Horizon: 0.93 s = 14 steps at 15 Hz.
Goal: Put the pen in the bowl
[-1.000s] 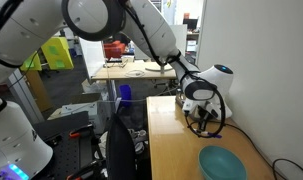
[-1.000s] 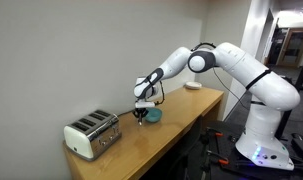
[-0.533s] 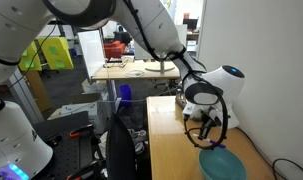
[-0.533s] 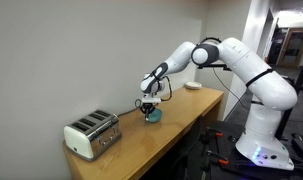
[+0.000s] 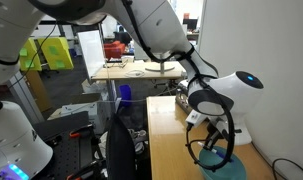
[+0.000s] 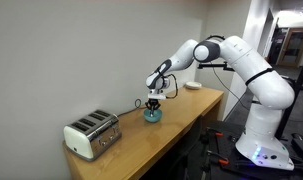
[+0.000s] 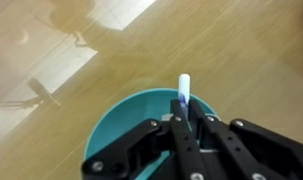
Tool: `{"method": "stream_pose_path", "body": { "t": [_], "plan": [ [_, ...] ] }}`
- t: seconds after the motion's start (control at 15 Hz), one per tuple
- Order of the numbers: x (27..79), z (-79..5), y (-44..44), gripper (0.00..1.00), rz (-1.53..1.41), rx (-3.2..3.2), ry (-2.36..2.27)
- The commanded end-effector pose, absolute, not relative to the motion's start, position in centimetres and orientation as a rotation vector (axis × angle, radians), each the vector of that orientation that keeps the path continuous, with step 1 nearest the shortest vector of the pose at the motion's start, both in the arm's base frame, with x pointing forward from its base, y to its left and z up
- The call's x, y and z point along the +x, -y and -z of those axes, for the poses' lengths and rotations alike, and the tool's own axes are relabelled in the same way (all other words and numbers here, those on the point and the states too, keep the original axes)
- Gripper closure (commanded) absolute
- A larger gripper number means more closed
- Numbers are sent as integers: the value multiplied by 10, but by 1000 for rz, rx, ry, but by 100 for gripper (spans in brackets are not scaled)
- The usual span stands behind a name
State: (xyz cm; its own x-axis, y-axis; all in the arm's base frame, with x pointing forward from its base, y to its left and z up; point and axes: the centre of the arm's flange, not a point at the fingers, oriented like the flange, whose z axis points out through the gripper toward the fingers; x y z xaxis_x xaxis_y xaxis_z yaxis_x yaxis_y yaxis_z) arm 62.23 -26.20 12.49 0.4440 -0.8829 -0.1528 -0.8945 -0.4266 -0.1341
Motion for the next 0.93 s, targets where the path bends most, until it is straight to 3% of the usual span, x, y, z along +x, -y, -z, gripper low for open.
{"method": "stream_pose_path", "body": {
  "t": [0.0,0.07,0.13,0.27,0.67,0.87],
  "plan": [
    [612,-137,273,86,-101,-2464,-1573],
    [612,-138,276,61,-96,-2462,-1576],
    [611,-140,277,61,-99,-2482,-1569],
    [613,-147,270,50,-106,-2529,-1537],
    [613,-195,227,4,-32,-2730,-1420],
    [607,-220,208,0,8,-2844,-1369]
  ]
}}
